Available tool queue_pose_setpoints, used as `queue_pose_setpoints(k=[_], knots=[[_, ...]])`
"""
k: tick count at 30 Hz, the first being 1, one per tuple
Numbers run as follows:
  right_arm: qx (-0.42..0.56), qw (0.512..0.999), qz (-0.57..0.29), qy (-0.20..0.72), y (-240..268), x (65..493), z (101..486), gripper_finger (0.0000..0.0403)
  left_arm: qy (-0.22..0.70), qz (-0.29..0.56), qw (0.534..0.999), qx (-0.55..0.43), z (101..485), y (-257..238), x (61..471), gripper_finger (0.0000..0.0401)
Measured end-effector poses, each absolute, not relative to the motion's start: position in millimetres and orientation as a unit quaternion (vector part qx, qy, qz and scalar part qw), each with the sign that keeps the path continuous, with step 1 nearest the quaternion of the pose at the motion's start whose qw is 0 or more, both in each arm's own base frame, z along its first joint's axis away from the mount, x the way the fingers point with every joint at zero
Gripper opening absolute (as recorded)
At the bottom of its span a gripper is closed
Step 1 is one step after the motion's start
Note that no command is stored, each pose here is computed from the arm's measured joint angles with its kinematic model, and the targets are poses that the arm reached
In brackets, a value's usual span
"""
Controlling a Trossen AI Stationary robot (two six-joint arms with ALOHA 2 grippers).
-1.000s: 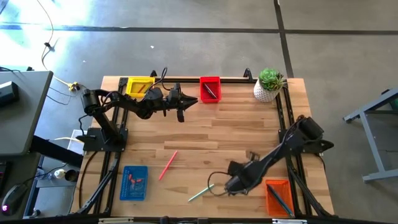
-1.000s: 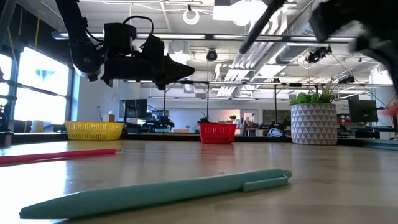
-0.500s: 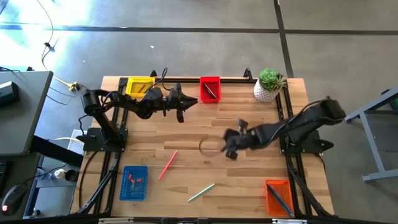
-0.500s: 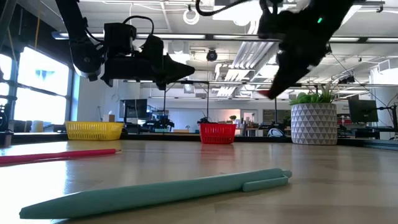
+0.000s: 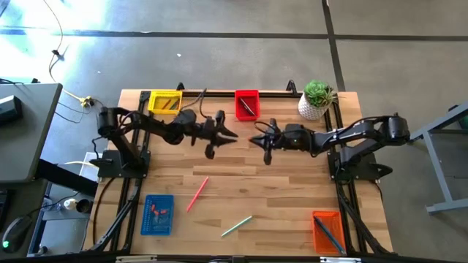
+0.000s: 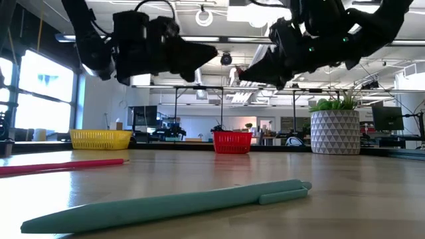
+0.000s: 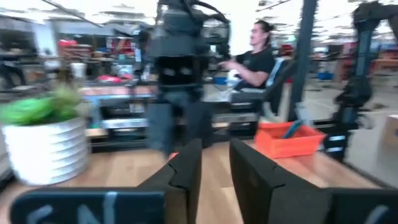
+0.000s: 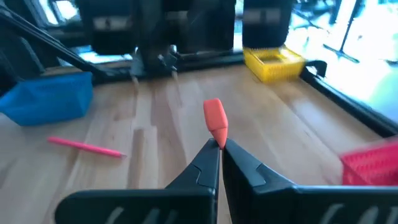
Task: Sort crayons/erasers/pens/pencils in bins
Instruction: Put the orange eraser into the blue bin
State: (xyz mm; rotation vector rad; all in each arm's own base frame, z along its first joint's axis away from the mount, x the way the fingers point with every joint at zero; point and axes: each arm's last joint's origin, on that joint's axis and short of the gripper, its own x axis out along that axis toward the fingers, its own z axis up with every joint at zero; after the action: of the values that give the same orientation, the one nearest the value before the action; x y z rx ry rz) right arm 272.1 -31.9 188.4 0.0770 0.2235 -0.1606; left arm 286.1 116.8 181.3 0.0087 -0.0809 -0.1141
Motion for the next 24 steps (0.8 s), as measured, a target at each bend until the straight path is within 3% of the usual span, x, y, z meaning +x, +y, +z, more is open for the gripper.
queue_pose_setpoints(k=[11, 24], knots=[[0.014, 0.996, -0.042, 0.080, -23.0, 282.7, 206.3, 0.0000, -0.018, 0.009, 0.999, 0.035, 190.8, 88.7, 315.9, 0.0160], [0.008, 0.998, -0.013, 0.065, -9.4, 284.4, 209.9, 0.0001, -0.016, 0.017, 0.999, 0.031, 190.6, 84.2, 317.4, 0.0148]])
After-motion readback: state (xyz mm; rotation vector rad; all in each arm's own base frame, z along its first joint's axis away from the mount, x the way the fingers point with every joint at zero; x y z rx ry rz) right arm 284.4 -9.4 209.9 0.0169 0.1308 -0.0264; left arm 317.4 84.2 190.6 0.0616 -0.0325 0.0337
